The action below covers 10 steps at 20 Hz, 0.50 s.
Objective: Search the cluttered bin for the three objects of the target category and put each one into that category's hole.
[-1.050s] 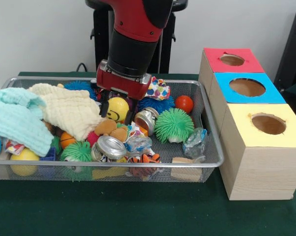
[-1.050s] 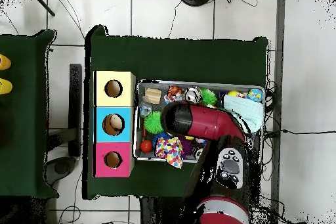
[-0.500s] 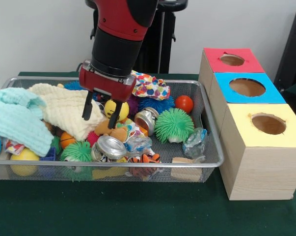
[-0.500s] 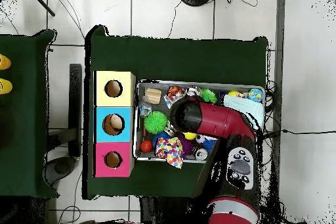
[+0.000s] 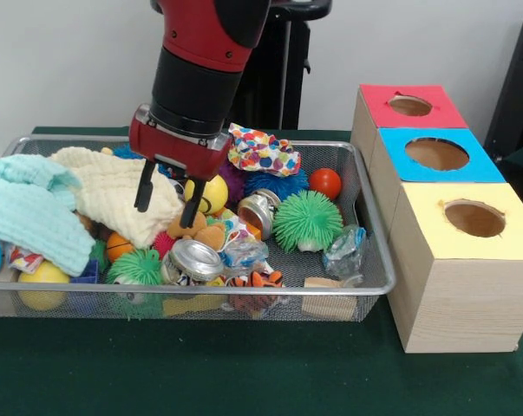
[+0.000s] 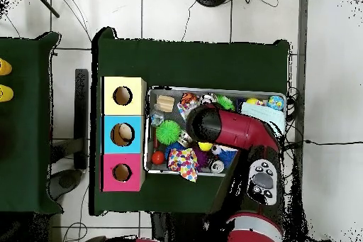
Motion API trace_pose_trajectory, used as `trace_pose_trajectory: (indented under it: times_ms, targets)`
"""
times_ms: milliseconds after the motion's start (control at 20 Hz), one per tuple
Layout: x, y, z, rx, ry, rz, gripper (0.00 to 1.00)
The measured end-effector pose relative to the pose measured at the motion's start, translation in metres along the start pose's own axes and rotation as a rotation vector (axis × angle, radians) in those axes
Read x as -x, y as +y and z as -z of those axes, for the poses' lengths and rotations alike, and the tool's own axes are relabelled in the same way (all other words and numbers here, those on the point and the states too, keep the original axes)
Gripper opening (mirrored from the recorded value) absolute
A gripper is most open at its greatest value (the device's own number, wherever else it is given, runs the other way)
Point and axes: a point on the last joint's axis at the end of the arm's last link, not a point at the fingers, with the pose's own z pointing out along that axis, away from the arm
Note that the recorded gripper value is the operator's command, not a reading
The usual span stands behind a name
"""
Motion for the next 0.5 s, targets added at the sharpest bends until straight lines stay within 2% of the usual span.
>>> trace_pose_trajectory:
  times_ms: [500]
  targets:
    - [0.002,-0.026,-0.013,0.021,0.021,-0.062,1.0]
